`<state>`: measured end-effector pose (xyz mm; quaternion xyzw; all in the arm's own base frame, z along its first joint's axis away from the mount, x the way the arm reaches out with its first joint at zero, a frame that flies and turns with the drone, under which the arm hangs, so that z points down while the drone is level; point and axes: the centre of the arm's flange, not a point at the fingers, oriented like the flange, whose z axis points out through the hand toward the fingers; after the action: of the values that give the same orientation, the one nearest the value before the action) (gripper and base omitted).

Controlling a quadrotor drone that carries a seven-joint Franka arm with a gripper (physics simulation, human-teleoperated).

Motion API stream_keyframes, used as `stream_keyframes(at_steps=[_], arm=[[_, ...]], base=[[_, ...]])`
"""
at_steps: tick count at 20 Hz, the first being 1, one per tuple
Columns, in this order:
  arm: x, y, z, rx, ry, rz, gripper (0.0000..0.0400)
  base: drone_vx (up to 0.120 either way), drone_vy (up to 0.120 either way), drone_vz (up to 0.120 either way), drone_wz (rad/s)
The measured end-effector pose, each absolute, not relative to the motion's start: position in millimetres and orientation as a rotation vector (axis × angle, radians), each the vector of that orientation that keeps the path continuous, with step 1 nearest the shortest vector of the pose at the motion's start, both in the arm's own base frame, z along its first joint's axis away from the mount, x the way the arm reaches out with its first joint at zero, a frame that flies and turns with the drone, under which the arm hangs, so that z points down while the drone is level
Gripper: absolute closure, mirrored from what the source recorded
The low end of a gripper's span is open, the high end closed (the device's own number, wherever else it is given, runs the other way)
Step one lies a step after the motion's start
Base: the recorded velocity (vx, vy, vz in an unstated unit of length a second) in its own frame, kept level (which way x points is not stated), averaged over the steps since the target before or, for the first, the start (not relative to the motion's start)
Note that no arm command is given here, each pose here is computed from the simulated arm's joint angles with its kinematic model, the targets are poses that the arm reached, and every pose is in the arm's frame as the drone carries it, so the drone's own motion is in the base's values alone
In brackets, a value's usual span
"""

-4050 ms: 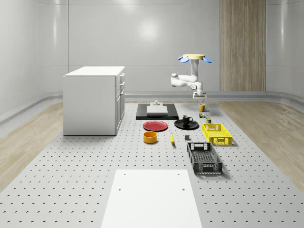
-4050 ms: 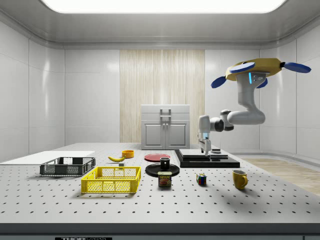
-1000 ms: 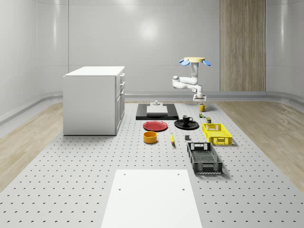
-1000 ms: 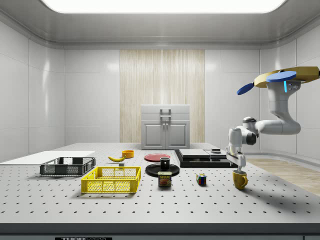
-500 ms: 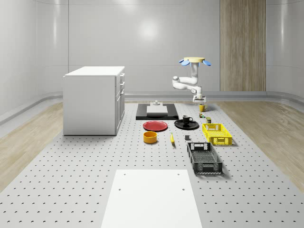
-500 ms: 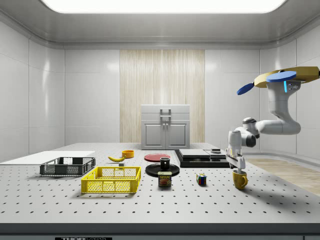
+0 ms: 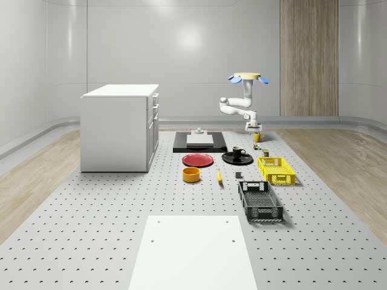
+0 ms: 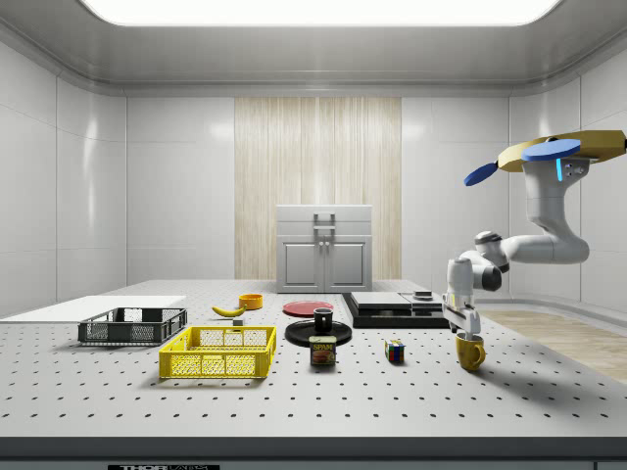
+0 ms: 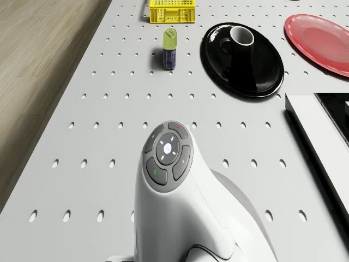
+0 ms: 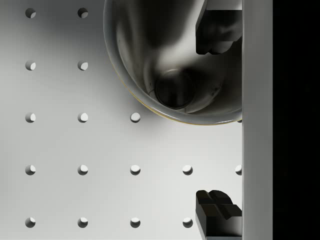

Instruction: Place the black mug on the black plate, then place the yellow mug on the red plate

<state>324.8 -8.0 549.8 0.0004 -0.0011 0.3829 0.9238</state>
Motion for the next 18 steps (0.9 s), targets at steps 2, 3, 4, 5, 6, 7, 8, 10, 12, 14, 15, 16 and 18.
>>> stream_keyframes(at_steps=[2, 3, 4, 5, 6, 7, 8, 10, 12, 14, 15, 16, 18], arm=[[324.8, -8.0, 550.1, 0.001, -0.002, 0.786, 0.0000], [324.8, -8.1, 550.3, 0.001, -0.002, 0.786, 0.0000], [324.8, -8.8, 550.4, 0.001, -0.002, 0.786, 0.0000], [324.8, -9.5, 550.4, 0.001, -0.002, 0.786, 0.0000], [324.8, -10.0, 550.5, 0.001, -0.002, 0.786, 0.0000], [324.8, -10.4, 550.5, 0.001, -0.002, 0.786, 0.0000], [324.8, -10.7, 550.6, 0.001, -0.002, 0.786, 0.0000], [324.8, -11.2, 550.6, 0.001, -0.002, 0.786, 0.0000], [324.8, -11.5, 550.7, 0.001, -0.002, 0.786, 0.0114], [324.8, -11.7, 550.7, 0.001, -0.002, 0.786, 0.0183], [324.8, -11.7, 550.7, 0.001, -0.002, 0.786, 0.0207], [324.8, -11.8, 550.7, 0.001, -0.002, 0.786, 0.0225], [324.8, -11.8, 550.7, 0.001, -0.002, 0.786, 0.0251]], base=[[0.000, 0.000, 0.000, 0.000], [0.000, 0.000, 0.000, 0.000], [0.000, 0.000, 0.000, 0.000], [0.000, 0.000, 0.000, 0.000], [0.000, 0.000, 0.000, 0.000], [0.000, 0.000, 0.000, 0.000], [0.000, 0.000, 0.000, 0.000], [0.000, 0.000, 0.000, 0.000], [0.000, 0.000, 0.000, 0.000], [0.000, 0.000, 0.000, 0.000], [0.000, 0.000, 0.000, 0.000], [0.000, 0.000, 0.000, 0.000], [0.000, 0.000, 0.000, 0.000]])
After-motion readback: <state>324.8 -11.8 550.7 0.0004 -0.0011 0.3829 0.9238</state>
